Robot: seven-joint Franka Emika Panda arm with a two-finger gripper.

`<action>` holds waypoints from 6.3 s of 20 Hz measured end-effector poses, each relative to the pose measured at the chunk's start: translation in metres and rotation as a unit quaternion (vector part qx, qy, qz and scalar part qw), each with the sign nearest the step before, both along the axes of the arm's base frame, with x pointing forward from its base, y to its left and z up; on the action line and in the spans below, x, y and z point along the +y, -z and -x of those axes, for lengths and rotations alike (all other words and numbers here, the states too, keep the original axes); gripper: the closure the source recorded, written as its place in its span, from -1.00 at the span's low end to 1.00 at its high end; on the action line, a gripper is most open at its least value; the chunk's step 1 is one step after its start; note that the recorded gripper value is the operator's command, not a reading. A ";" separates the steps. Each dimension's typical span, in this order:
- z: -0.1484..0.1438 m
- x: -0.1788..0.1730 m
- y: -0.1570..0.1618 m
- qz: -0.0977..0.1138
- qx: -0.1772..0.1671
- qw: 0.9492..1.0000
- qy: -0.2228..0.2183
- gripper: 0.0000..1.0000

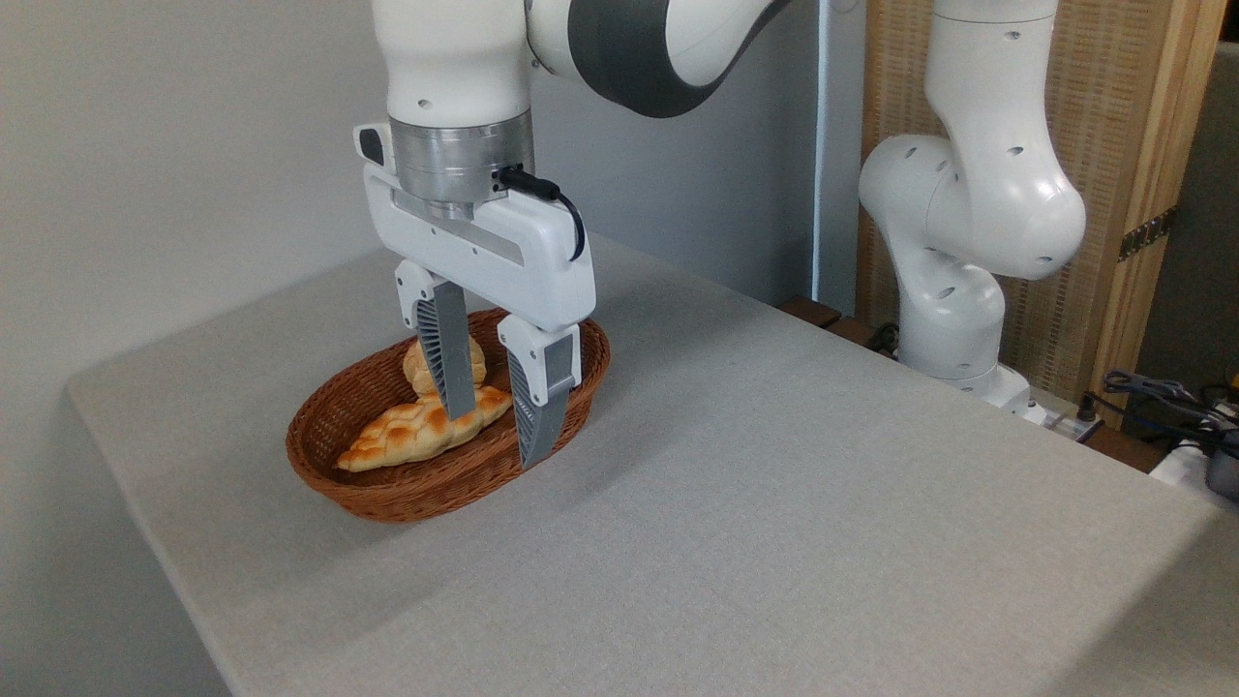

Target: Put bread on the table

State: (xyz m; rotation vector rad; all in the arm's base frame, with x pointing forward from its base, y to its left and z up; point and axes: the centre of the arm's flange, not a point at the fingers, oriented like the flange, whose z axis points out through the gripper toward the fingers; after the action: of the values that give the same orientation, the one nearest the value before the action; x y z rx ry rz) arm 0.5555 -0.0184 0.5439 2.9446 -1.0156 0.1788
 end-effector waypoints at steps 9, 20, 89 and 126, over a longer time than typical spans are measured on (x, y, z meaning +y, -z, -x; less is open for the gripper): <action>-0.001 -0.002 0.005 -0.001 0.006 1.000 0.002 -1.00; 0.005 -0.090 0.018 0.038 0.026 0.997 0.066 -1.00; 0.015 -0.076 -0.005 0.049 0.032 0.994 0.092 0.26; -0.014 -0.005 -0.040 0.006 -0.014 0.999 0.041 -1.00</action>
State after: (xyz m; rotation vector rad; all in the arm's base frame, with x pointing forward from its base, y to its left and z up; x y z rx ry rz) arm 0.5694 -0.0234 0.5841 2.8917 -1.1320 0.2248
